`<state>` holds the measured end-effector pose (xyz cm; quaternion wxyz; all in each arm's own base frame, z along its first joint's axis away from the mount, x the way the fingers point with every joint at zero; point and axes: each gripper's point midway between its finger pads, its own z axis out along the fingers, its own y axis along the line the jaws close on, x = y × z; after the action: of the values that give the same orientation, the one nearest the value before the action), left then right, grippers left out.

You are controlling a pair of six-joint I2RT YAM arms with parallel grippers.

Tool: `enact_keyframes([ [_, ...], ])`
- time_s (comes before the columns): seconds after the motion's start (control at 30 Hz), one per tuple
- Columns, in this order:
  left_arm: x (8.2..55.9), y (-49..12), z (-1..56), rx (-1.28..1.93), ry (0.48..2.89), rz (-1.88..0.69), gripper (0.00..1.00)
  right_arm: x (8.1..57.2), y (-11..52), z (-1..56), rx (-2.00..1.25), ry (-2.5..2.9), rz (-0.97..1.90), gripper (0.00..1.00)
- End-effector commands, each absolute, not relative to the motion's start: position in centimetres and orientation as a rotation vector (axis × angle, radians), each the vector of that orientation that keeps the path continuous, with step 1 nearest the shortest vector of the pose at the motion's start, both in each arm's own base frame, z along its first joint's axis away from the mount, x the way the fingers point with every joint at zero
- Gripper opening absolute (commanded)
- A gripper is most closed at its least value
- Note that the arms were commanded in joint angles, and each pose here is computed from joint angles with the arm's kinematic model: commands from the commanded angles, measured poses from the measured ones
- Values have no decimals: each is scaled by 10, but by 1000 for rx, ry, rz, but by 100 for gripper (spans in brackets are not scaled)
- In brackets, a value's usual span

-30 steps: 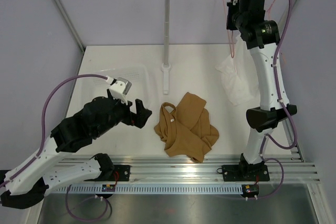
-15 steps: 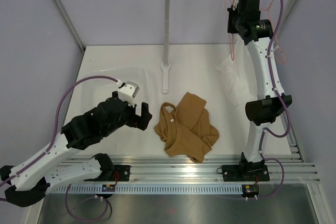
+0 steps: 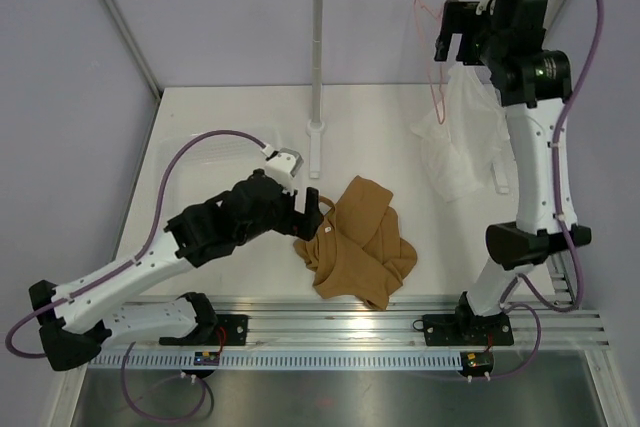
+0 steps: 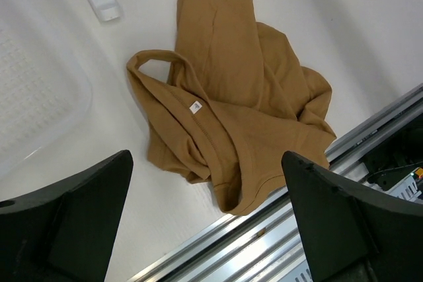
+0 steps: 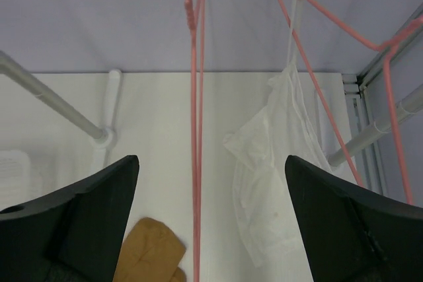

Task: Remove the tank top from the hanger

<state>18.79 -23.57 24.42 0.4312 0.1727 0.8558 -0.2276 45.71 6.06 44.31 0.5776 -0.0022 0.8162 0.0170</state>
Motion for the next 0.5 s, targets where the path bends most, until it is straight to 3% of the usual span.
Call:
enact_keyframes([
  [0.0,197,-276,231,401,2157,-619,99,392,73,498,-12,1787,205,100],
  [0.2,205,-323,176,485,2257,-565,99,313,100,494,-111,1718,456,99],
  [0.47,201,-376,86,642,2442,-521,99,229,132,437,-259,1696,737,100],
])
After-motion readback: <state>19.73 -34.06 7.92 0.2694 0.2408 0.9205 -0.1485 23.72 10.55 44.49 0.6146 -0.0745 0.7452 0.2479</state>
